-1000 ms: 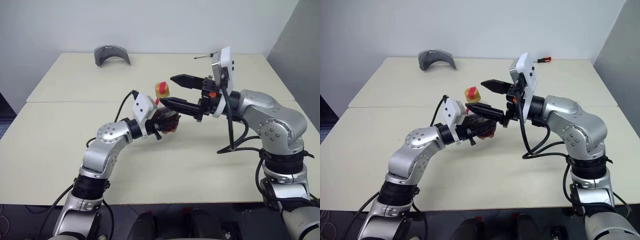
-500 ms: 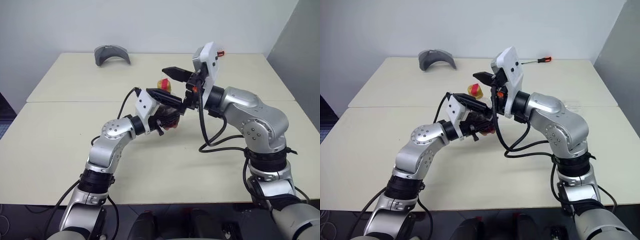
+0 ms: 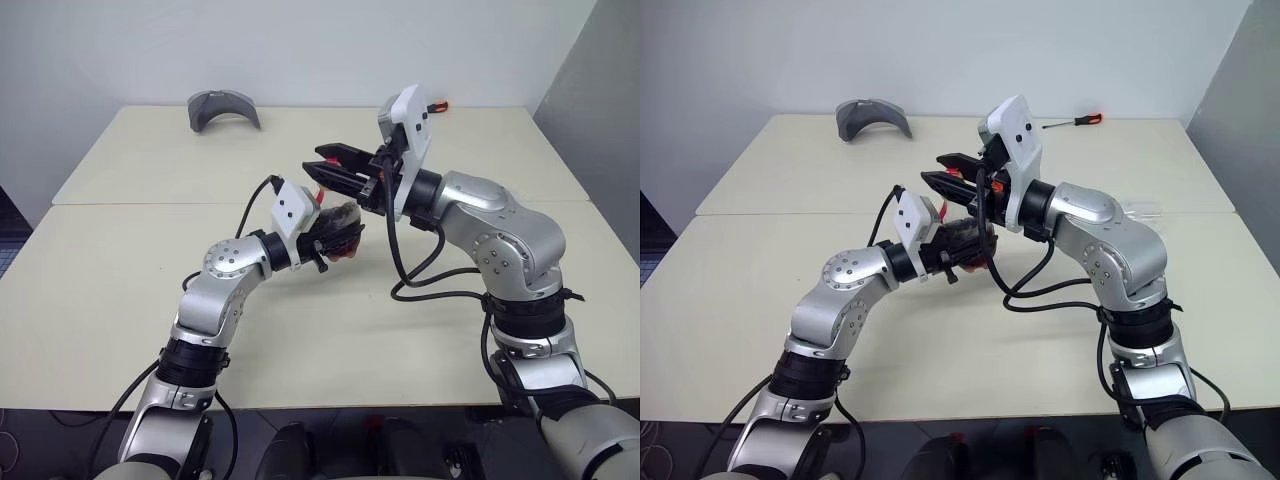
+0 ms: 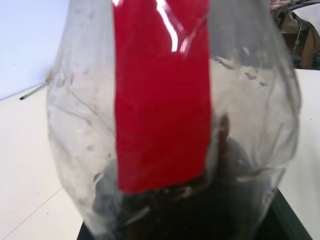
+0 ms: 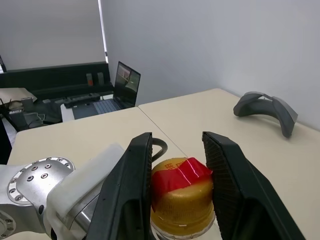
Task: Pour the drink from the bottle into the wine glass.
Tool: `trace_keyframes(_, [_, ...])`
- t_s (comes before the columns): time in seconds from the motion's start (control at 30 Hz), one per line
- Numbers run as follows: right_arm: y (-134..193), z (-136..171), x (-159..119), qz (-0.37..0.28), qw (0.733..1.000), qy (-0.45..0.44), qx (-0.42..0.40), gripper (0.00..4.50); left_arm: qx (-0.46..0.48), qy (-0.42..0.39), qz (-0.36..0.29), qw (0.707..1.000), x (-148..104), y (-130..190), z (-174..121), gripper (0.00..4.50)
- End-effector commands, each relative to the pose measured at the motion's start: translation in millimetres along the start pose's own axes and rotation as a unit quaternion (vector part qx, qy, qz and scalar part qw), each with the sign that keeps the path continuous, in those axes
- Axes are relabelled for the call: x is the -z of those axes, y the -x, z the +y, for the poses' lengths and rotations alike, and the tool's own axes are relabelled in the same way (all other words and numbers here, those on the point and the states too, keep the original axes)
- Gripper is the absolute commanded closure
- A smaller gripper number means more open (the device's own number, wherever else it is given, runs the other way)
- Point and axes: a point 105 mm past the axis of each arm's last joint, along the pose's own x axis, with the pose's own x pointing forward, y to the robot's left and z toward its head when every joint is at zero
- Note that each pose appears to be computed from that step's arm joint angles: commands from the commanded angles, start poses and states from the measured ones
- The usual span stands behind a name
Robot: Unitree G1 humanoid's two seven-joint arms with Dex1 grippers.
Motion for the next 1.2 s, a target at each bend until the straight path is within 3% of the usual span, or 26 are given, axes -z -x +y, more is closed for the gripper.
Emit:
trace_keyframes(0.03, [1,8,-13,-0.021,0.999,0.015,-0.025,3.27,0.023,-0.025,-0.036,0.999,-22,3,-13,2.8])
trace_keyframes(0.23, [20,46,-17,-0.019,0.974,-0.02,-0.227,3.27,0.124,-0.03,-0.042,0.991,-31,27,-55,2.8])
trace_keyframes(0.5, [18,67,-12,-0.01,0.932,-0.019,-0.361,3.27,0.213,-0.043,-0.029,0.976,-34,58,-94,2.8])
trace_keyframes(0.67, [10,69,-1,0.001,0.924,-0.012,-0.383,3.27,0.205,-0.04,-0.03,0.977,-34,60,-95,2.8])
trace_keyframes(0.97, [13,47,5,-0.001,0.953,-0.003,-0.303,0.22,0.157,-0.026,-0.023,0.987,-28,55,-85,2.8])
trace_keyframes(1.0, [17,43,5,0.0,0.957,-0.005,-0.289,0.06,0.142,-0.024,-0.02,0.989,-26,53,-81,2.8])
trace_keyframes(1.2, [39,25,3,0.004,0.985,0.002,-0.175,0.06,0.073,-0.009,-0.005,0.997,-16,47,-62,2.8])
